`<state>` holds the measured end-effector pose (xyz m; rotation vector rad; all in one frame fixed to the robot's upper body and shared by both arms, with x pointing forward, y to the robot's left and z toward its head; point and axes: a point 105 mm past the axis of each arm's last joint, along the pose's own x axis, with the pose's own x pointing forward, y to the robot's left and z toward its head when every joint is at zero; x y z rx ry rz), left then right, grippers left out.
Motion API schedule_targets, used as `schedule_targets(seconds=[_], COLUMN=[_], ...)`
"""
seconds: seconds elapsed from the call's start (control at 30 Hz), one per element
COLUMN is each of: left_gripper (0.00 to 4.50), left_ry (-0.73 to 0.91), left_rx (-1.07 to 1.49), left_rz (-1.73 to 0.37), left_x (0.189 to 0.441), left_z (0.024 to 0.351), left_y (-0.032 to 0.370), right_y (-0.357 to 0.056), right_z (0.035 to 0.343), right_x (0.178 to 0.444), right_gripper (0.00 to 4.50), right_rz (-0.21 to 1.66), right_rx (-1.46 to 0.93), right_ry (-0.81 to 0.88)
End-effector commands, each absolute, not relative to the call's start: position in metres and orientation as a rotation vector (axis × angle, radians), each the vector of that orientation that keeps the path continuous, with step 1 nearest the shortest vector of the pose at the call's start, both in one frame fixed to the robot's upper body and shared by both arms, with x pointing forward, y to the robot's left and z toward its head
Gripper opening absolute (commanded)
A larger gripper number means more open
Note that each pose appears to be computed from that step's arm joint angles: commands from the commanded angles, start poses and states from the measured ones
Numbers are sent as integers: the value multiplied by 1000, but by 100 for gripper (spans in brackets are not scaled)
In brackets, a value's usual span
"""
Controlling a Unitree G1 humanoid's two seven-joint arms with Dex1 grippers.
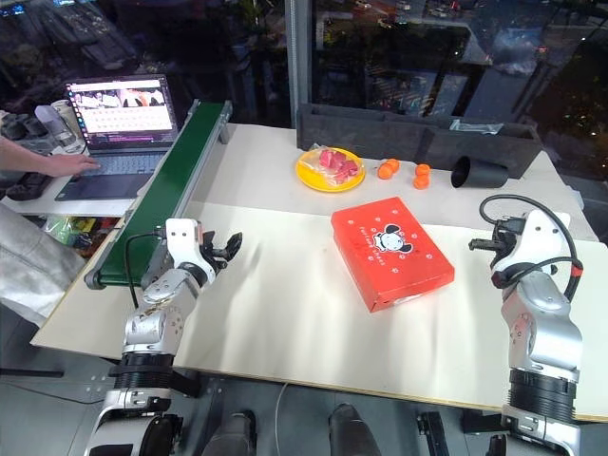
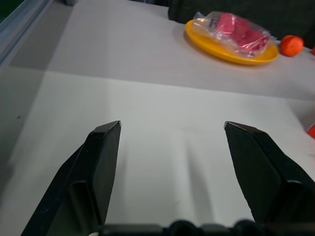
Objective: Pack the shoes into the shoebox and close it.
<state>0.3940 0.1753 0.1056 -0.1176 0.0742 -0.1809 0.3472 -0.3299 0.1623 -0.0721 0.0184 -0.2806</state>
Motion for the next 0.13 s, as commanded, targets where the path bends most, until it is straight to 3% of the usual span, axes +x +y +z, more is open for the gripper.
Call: schedule_targets(seconds=[0.03, 0.13], left_gripper=[358, 358], left_ry=[10, -4], left_rx=[-140, -151], left_rz=[-180, -182], left_x=[400, 403], left_z=[123, 127], left_y=[176, 174], right_y=[-342, -351], right_z=[177, 176], right_x=[340, 335], right_gripper=[6, 6], right_rz=[-362, -413], right_rx=[-66, -52], right_ry=[-57, -60])
